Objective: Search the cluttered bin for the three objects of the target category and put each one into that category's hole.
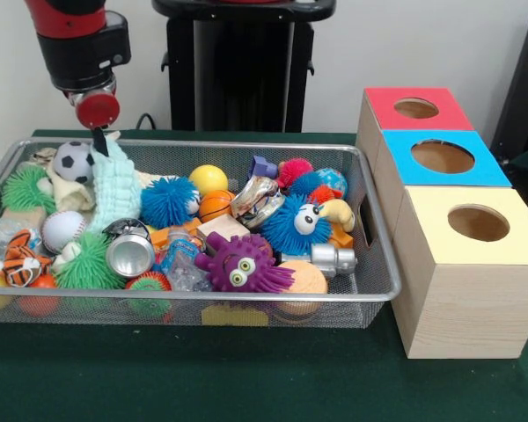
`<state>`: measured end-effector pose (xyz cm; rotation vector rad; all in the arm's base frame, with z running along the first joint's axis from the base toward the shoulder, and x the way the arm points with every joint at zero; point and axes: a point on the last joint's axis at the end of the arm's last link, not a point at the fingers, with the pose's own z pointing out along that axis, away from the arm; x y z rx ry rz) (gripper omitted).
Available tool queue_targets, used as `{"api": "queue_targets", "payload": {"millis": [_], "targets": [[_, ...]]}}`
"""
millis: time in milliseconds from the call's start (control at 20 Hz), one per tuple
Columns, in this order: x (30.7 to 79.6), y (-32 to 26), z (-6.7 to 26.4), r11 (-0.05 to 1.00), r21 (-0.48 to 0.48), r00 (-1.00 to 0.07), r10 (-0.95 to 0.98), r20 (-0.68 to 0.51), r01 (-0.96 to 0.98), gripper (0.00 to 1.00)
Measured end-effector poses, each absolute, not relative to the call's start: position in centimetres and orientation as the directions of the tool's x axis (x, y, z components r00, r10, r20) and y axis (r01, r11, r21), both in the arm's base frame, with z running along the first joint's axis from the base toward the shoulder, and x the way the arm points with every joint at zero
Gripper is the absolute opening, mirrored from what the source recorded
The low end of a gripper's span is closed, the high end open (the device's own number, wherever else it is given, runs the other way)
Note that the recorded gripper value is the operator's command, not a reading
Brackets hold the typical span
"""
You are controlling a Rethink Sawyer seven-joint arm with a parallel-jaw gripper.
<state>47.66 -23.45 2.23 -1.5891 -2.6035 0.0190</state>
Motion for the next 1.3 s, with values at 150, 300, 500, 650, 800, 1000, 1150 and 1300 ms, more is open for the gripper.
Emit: {"api": "queue_targets", "payload": {"millis": [150, 300, 500, 650, 800, 1000, 1150, 1300], "targets": [[48.3, -23.8, 2.7, 0.472, -0.066, -0.468, 0.881, 0.075, 0.879, 0.0], [49.0, -24.1, 3.2, 0.482, -0.068, -0.477, 0.876, 0.073, 0.874, 0.0], [50.1, -25.2, 4.0, 0.488, -0.063, -0.486, 0.873, 0.052, 0.87, 0.0], [51.4, -26.7, 4.8, 0.49, -0.049, -0.49, 0.872, 0.019, 0.87, 0.0], [52.3, -28.1, 5.5, 0.486, -0.039, -0.487, 0.873, -0.014, 0.873, 0.0], [53.5, -31.1, 6.7, 0.473, -0.028, -0.474, 0.878, -0.074, 0.881, 0.0], [53.9, -33.0, 7.2, 0.464, -0.025, -0.464, 0.879, -0.106, 0.885, 0.0], [54.0, -33.6, 7.5, 0.467, -0.026, -0.466, 0.876, -0.121, 0.884, 0.0]]}}
